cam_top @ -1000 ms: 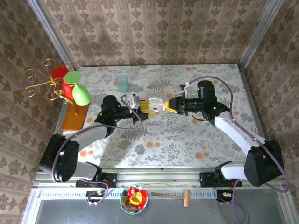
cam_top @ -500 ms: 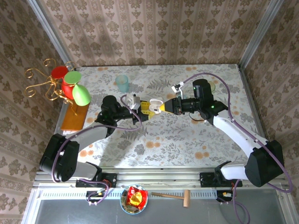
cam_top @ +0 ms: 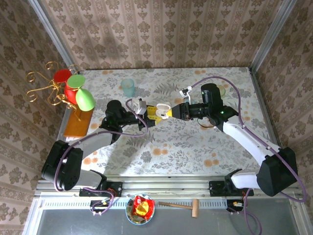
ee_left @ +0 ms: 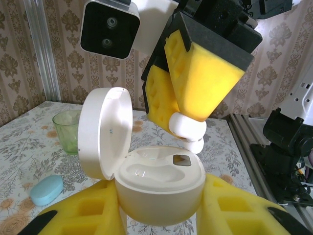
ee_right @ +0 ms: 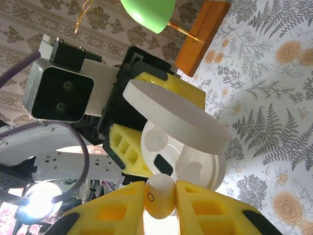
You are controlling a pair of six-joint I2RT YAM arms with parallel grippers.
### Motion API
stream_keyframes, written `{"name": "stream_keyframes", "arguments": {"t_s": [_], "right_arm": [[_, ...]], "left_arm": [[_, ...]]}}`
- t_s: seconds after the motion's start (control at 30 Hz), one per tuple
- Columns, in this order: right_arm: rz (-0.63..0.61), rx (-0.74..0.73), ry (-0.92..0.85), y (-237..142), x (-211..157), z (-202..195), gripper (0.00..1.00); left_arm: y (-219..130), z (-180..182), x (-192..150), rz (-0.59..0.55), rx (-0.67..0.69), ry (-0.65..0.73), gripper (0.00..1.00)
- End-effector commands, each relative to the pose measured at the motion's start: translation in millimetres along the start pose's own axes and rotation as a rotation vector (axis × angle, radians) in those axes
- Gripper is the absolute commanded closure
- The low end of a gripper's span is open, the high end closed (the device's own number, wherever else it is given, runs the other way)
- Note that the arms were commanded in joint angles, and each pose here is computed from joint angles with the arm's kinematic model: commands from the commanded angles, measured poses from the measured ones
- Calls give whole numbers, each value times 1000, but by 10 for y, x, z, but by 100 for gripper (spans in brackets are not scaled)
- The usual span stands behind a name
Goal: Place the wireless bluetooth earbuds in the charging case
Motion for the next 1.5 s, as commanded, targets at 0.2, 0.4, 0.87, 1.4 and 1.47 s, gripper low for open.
{"name": "stream_keyframes", "arguments": {"t_s": [0.2,0.4,0.87,1.4,1.47], "right_arm": [[-86,-33,-92,-86,195,103,80],[-78,-54,-93,-48,193,35,80],[-70,-54,-112,15,171,41,79],[-82,-127,-160,-96,192,107,53],[-90,-131,-172,-126,199,135,51]], "left_arm": [[4,-82,81,-11,-38,52,71],[-7,-107,108,-27,-35,55,71],[50,-81,161,-59,-33,54,71],[46,-64,178,-65,-26,61,72],[39,-61,176,-67,-25,63,72]]}}
Point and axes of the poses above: each hand's point on the last joint's axis, 136 mm out from that joint toward the fingers, its own y axis out along the fingers, its own z axis along the line the jaws close on, x = y × z, the point moved 4 cm from there along -y, back along the fingers, and after that the axes turned 13 degrees about -y, right-handed, at the moved point
